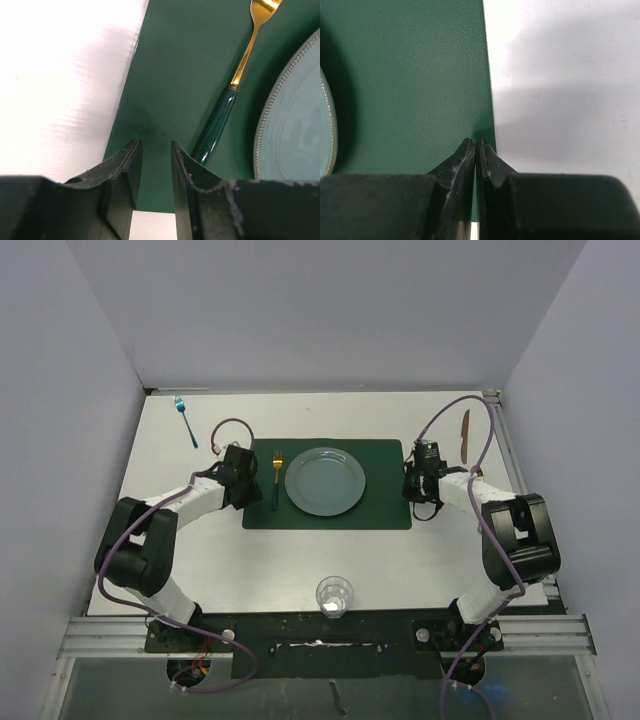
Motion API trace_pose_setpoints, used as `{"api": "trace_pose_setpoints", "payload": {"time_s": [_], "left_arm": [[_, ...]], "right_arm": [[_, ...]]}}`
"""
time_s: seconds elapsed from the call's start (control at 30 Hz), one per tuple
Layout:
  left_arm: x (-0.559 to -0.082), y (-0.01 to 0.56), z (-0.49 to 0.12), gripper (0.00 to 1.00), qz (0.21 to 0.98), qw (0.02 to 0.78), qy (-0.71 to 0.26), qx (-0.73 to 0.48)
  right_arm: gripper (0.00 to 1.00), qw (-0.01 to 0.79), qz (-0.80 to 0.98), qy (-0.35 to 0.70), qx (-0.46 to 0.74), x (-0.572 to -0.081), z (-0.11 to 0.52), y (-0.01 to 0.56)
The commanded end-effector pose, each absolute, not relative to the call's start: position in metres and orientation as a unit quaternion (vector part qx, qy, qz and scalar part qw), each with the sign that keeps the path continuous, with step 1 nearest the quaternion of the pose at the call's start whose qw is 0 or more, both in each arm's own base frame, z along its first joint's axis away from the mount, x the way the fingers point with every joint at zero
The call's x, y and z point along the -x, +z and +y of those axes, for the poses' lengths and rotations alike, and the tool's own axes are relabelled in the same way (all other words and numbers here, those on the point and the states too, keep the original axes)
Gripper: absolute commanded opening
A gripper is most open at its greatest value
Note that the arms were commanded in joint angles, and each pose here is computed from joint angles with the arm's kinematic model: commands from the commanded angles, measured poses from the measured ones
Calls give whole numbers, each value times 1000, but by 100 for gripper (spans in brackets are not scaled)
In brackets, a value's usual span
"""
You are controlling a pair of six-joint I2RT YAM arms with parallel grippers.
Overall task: Set the dinner table for one person
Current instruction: Adjust the napkin at the center of the board.
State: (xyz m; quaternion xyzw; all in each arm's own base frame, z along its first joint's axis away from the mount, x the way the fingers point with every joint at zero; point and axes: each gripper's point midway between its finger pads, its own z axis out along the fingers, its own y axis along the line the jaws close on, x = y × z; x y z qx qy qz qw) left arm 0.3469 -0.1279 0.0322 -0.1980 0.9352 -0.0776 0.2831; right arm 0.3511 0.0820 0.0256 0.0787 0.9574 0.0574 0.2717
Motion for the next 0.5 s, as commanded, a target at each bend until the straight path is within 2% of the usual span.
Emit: {"api": "trace_pose_setpoints", "payload": {"time_s": [0.0,0.47], "left_arm": [[-357,35,-135,27,931,296,-97,188],[-347,11,-140,27,947,256,-96,169]], "right_arm": [[5,300,948,72,-81,-371,88,35],[5,285,953,71,-78,-379,91,22]]}}
